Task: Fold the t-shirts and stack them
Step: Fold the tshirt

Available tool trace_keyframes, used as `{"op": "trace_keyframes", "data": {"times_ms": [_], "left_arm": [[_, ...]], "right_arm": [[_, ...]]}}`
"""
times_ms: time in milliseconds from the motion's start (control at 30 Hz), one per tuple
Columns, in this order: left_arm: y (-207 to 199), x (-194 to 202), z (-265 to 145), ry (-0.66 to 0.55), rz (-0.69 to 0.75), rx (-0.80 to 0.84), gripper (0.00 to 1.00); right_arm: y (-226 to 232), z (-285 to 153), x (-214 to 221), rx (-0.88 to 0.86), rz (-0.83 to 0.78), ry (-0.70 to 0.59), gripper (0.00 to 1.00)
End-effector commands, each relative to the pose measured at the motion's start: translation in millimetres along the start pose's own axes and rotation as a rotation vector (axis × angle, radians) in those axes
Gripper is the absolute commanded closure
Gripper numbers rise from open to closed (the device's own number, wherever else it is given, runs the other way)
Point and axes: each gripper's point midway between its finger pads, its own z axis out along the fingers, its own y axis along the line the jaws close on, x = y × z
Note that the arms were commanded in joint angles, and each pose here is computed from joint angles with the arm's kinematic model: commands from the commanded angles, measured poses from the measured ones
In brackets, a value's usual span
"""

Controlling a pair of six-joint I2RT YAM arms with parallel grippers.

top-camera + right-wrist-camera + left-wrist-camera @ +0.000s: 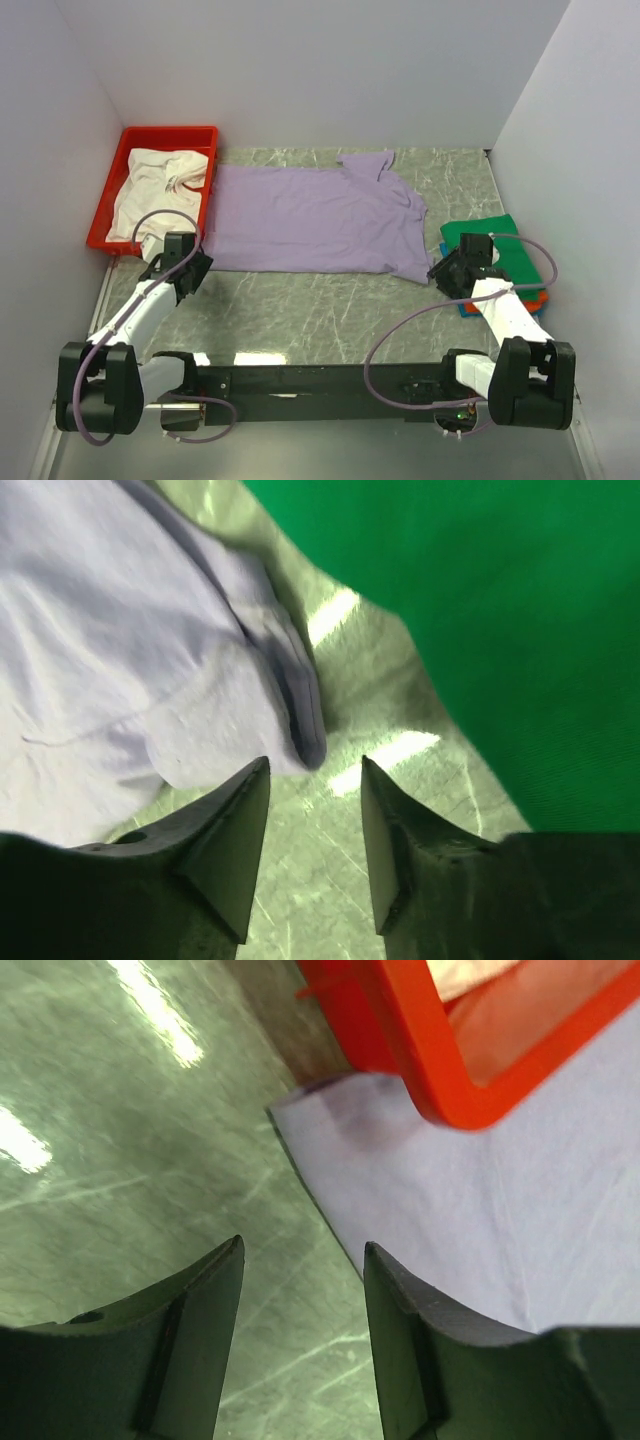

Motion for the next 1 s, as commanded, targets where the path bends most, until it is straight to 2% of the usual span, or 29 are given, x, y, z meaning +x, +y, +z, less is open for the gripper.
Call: {"op": "trace_keyframes", "data": {"times_ms": [0, 400, 600, 700, 967], "left_arm": [[3, -9, 5, -0.03, -0.021, -0.013, 0.44], [16, -7, 20, -0.013, -0.017, -0.05, 0.44], [14, -8, 23, -0.017, -0.022, -0.06, 0.44], [14, -9, 23, -0.017, -0.02, -0.069, 0.44], [20, -16, 25, -0.036, -0.039, -0.095, 0.45]], "right_arm": [[13, 2, 5, -0.055, 0.012, 0.006, 0.53], [17, 18, 7, -0.016, -0.02, 0.001, 0.61], [16, 12, -11, 0.027, -0.058, -0.054, 0.88], [15, 8, -21, 0.06, -0.096, -0.075, 0.95], [8, 1, -42, 0.156, -0.168, -0.121, 0.96]]}}
